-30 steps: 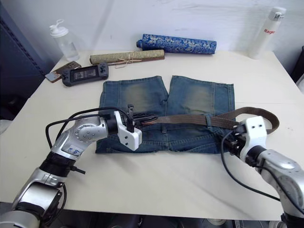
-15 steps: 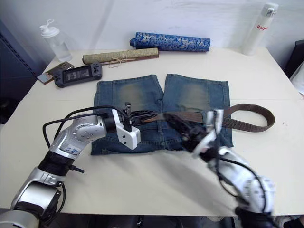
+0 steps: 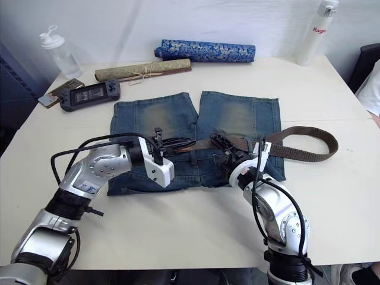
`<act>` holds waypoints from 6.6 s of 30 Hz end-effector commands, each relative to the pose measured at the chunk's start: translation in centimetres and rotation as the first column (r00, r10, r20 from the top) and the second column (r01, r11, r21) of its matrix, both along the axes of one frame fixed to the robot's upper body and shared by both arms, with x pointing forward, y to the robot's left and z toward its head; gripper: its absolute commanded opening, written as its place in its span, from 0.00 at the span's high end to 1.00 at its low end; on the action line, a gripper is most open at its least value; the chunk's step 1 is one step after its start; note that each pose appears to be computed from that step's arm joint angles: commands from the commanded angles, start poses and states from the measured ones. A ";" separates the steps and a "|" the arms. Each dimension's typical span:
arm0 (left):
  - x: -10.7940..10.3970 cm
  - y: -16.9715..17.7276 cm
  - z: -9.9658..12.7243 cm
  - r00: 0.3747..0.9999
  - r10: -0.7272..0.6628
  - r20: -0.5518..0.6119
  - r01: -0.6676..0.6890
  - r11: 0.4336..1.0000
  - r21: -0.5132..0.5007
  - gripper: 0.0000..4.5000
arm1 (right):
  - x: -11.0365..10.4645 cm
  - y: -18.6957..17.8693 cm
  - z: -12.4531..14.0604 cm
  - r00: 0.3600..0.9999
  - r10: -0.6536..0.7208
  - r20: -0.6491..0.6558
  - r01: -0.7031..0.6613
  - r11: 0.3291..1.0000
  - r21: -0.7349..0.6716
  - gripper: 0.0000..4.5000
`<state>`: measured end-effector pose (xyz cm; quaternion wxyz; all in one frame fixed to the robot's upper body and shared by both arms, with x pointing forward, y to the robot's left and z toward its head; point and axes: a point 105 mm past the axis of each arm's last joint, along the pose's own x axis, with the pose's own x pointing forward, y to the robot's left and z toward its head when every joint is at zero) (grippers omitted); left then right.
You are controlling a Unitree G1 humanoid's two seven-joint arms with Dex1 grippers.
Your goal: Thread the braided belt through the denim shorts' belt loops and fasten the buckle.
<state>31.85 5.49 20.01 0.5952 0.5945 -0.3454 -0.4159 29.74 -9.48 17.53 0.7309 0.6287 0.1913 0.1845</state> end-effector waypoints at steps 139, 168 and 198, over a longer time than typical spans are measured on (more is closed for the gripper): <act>-2.5 8.7 -5.6 0.989 0.092 -0.114 -0.106 0.987 -0.121 1.00 | 1.1 2.3 1.5 0.968 0.136 0.212 -0.087 0.971 -0.224 0.54; -3.0 5.7 -1.2 0.999 0.011 -0.051 -0.013 0.999 -0.041 1.00 | -2.0 -6.3 -7.5 0.552 0.817 -0.166 0.525 -0.495 -0.692 0.40; -2.9 5.6 -1.4 0.998 0.034 -0.050 -0.036 0.999 -0.030 1.00 | 1.6 -16.7 -1.8 0.815 0.580 0.023 0.422 -0.566 -0.708 0.82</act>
